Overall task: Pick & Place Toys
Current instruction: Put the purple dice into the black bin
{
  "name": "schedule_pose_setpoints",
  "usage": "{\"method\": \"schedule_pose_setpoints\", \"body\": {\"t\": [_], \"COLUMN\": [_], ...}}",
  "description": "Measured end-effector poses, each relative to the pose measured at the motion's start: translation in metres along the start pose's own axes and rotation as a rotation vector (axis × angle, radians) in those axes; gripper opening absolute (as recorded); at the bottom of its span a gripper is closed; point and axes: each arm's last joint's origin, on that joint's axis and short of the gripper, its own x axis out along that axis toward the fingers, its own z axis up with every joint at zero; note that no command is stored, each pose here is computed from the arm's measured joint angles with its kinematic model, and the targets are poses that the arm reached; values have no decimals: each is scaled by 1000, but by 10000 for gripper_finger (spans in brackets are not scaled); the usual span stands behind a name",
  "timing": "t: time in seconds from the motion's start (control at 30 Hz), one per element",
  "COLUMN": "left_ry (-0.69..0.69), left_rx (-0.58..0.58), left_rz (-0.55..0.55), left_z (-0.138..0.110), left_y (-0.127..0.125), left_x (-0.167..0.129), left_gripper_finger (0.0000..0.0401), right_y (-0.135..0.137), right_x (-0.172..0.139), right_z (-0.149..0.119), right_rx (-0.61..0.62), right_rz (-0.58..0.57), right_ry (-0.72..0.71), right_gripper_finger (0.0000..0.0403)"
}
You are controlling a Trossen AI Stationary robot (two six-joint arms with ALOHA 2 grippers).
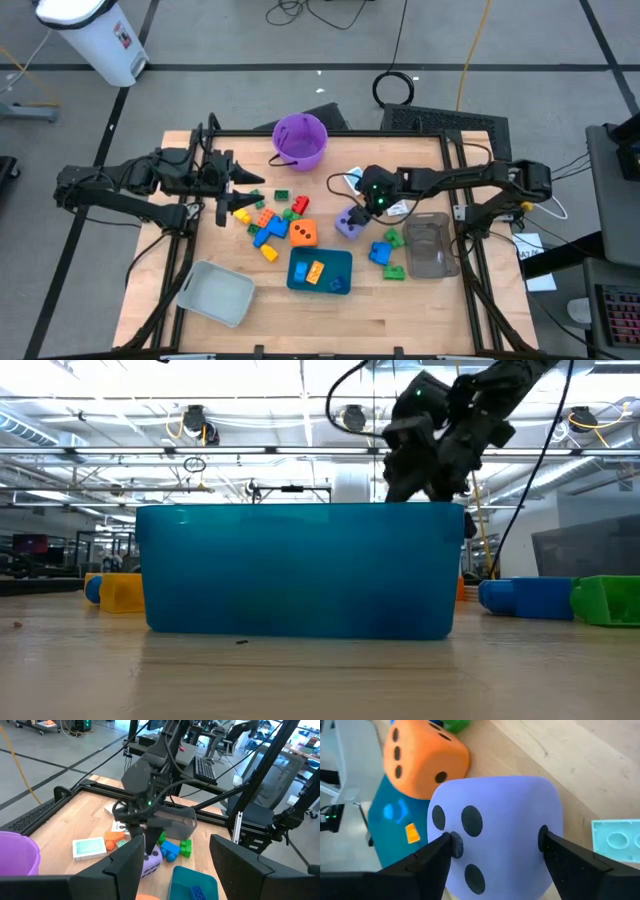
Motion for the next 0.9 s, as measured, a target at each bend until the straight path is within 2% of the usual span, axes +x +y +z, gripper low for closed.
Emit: {"method": "schedule_pose_setpoints", "body": {"t": [0.37, 0.53, 0.9], "left_ry": [-6, -6, -9], "left_rx": [-6, -6, -4], "left_rz": [20, 22, 34], "left_z": [1, 1, 2], "left_y": [4, 4, 6], "left_x": [0, 0, 0], "left_gripper_finger": [232, 232, 232], "right_y": [22, 24, 12], "right_x": [-59, -92, -148], "right_z": [-4, -19, -59], "right_rx": [-31, -5, 50], "right_rz": [75, 81, 3], "right_ry": [-183, -189, -172], "right_gripper_finger": [261, 246, 240]}}
